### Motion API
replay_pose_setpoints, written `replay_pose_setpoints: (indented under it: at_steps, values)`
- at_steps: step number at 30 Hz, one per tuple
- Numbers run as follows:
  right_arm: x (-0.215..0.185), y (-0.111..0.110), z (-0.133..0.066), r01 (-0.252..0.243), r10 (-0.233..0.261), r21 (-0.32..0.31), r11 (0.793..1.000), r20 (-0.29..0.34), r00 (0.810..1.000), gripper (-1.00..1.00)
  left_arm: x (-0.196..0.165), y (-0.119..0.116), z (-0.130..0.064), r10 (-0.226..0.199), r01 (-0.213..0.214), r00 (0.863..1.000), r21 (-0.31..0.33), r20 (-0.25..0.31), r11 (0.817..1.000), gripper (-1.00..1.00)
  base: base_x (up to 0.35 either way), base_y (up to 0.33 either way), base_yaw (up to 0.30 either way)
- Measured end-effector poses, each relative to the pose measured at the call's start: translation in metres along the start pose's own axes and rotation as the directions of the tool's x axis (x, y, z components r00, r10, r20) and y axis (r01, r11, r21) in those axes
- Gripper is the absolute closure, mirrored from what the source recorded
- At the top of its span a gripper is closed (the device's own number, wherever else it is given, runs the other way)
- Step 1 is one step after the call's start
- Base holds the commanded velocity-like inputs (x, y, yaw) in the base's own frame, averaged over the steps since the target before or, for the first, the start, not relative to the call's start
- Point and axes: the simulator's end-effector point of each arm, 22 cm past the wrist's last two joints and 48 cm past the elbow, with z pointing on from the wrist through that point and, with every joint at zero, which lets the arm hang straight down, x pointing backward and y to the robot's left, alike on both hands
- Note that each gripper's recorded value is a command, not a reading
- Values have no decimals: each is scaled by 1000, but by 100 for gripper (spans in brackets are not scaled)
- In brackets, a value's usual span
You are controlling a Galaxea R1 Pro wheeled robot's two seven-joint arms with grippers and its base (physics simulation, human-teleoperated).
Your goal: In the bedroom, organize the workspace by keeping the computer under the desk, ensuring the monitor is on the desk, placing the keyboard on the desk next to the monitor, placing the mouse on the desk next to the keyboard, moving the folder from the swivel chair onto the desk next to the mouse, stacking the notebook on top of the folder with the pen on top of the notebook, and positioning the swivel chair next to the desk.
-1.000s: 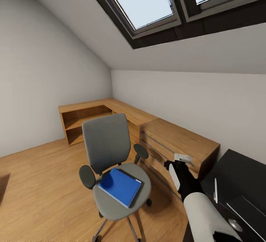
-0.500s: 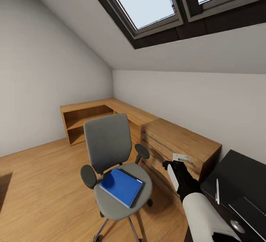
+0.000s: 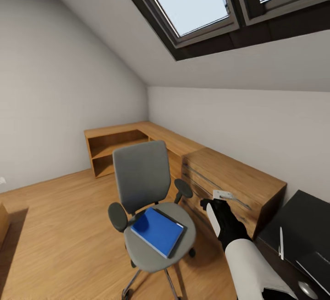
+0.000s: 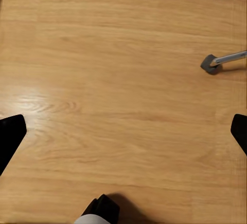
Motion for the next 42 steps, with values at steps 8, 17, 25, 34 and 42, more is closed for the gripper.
replay_pose_setpoints:
  at_steps: [8,17,25,34,42]
  values:
    - [2,1,0,2,-2,-2,1000,-3,1000,-100,0,0,0,0,0,1000,0,2,1000,-100,185,156,278]
    - [4,1,1,4,-4,-2,1000,-7,1000,-100,0,0,0,-1,1,1000,0,2,1000,-100,194,231,278]
    - [13,13,3,13,-14,-50,999,-24,1000,-100,3,-4,-1,-4,4,1000,4,-3,1000,-100,31,103,277]
    - [13,17,3,23,-25,-70,997,-20,1000,-100,5,-10,-2,16,-16,1000,10,1,1000,-100,2,8,171]
    - [10,15,3,24,-25,-66,998,-14,1000,-100,4,-19,-5,108,-109,993,13,36,994,-100,0,1,20]
